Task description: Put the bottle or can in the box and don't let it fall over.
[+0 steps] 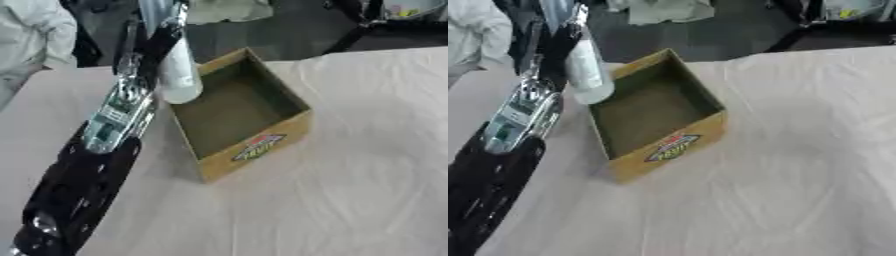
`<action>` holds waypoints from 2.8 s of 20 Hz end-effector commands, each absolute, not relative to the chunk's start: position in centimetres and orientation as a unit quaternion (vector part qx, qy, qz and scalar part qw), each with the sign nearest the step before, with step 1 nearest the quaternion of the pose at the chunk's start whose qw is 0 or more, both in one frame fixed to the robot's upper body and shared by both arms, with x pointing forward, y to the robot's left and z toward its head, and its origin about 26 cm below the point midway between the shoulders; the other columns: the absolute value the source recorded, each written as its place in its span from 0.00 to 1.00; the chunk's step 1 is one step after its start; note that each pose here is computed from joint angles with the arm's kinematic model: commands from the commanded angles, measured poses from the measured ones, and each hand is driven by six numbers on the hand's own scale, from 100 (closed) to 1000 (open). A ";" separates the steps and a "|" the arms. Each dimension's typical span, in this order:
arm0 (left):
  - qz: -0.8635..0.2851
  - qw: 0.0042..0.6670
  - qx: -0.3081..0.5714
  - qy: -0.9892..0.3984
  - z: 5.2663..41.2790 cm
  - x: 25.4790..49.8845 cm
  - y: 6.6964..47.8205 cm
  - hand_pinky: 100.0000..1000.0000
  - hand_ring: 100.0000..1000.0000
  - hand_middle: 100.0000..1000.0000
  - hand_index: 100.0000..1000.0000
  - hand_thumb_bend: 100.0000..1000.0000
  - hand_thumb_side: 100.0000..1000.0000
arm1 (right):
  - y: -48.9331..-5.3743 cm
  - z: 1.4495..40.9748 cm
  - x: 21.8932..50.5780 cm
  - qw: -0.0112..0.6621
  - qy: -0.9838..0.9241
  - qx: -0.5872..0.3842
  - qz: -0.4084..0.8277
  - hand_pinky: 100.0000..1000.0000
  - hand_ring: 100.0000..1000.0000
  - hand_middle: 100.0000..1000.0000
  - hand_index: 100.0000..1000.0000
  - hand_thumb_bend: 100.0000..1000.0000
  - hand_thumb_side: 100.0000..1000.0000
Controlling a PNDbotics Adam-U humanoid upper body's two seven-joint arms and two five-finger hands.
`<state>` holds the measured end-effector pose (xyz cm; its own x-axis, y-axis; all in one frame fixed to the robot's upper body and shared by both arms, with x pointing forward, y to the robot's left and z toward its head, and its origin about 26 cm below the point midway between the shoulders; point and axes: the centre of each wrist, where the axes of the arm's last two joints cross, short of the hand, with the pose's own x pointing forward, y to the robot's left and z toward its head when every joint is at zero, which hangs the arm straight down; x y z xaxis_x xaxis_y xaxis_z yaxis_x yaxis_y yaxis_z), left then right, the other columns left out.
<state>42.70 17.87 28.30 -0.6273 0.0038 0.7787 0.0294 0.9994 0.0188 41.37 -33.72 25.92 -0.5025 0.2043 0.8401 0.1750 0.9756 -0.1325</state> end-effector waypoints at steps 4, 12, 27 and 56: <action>-0.008 0.400 -0.032 -0.916 29.7 42.7 17.0 0.18 0.18 0.12 0.11 0.00 0.33 | -32.6 28.0 41.2 0.460 -0.882 -0.094 0.027 0.86 0.72 0.76 0.83 0.00 0.72; -0.012 0.390 -0.040 -0.920 28.6 43.4 16.9 0.28 0.22 0.17 0.14 0.00 0.22 | -32.1 28.2 41.4 0.459 -0.883 -0.090 0.032 0.86 0.72 0.76 0.83 0.00 0.73; -0.096 0.392 -0.001 -0.915 24.7 45.0 17.5 0.62 0.48 0.44 0.35 0.25 0.26 | -32.2 27.7 41.4 0.466 -0.879 -0.092 0.030 0.86 0.72 0.76 0.83 0.00 0.75; -0.209 0.457 0.062 -0.863 23.1 44.8 20.8 0.92 0.87 0.84 0.80 0.56 0.58 | -33.1 26.9 41.3 0.474 -0.875 -0.096 0.018 0.86 0.72 0.76 0.83 0.00 0.74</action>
